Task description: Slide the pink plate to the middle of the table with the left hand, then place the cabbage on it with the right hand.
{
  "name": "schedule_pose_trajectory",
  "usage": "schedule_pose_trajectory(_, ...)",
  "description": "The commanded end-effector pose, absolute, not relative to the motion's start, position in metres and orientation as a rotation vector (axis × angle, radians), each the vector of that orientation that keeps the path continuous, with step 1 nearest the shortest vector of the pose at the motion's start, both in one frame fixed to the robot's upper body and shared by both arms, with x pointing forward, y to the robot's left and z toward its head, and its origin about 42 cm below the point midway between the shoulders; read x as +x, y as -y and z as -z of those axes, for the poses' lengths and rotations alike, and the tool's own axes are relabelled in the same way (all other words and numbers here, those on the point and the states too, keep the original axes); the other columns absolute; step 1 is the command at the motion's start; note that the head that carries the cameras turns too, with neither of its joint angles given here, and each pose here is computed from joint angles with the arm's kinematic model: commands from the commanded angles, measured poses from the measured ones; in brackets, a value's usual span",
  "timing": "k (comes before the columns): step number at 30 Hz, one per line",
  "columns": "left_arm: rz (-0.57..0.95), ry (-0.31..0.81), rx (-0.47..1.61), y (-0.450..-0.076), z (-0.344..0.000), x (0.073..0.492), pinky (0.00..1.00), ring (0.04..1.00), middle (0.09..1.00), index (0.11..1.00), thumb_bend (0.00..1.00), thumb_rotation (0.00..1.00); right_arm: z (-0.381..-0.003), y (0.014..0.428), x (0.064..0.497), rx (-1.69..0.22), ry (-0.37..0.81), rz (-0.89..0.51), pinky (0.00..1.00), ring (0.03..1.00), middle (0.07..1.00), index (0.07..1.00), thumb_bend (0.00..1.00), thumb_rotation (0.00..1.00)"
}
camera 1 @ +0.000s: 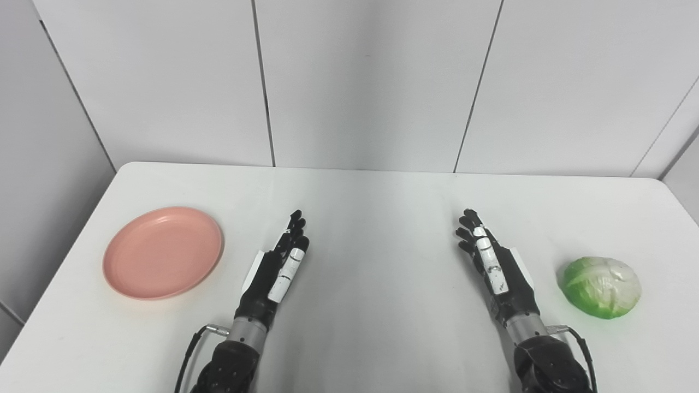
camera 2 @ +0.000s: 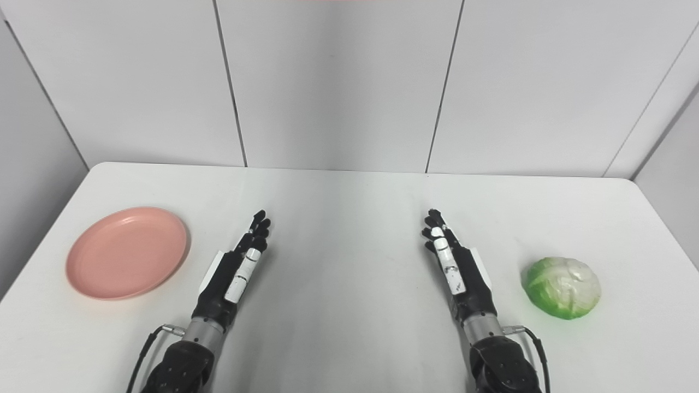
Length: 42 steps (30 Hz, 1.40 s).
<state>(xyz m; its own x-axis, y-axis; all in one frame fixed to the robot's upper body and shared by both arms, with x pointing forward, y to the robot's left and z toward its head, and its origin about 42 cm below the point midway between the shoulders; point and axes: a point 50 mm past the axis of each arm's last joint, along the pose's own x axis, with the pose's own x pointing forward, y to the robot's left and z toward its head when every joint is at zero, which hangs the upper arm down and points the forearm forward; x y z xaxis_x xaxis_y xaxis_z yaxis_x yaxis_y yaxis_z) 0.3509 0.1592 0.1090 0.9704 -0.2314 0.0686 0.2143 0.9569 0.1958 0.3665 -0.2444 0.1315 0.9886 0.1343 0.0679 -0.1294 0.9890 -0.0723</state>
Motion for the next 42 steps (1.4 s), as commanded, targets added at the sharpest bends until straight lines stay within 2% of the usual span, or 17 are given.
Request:
schedule_pose_trajectory(1,0.237,0.076,0.187,-0.159,-0.108,0.35,0.98,0.99,0.986,0.987,0.62,1.0,-0.127,0.238,0.365,-0.057,0.051,-0.164,0.92,0.917,0.94,0.939,0.38,1.0)
schedule_pose_trajectory(6,0.234,0.072,0.187,-0.159,-0.107,0.35,0.98,0.989,0.983,0.983,0.61,1.0,-0.128,0.238,0.365,-0.051,0.052,-0.165,0.92,0.92,0.943,0.941,0.35,1.0)
schedule_pose_trajectory(23,0.235,0.079,0.19,-0.158,-0.107,0.349,0.97,0.989,0.985,0.985,0.61,1.0,-0.127,0.239,0.365,-0.054,0.046,-0.164,0.92,0.918,0.944,0.941,0.38,1.0)
schedule_pose_trajectory(32,0.225,0.081,0.199,-0.147,-0.102,0.352,0.96,0.974,0.971,0.973,0.63,1.0,-0.128,0.249,0.365,-0.062,0.061,-0.177,0.93,0.927,0.952,0.95,0.36,1.0)
schedule_pose_trajectory(36,0.224,0.067,0.188,-0.136,-0.097,0.355,0.97,0.978,0.973,0.975,0.7,1.0,-0.128,0.259,0.367,-0.054,0.064,-0.176,0.95,0.938,0.953,0.947,0.33,1.0)
schedule_pose_trajectory(42,0.243,0.072,0.197,-0.123,-0.087,0.362,0.95,0.975,0.98,0.981,0.71,1.0,-0.132,0.267,0.369,-0.047,0.079,-0.176,0.98,0.947,0.962,0.956,0.29,1.0)
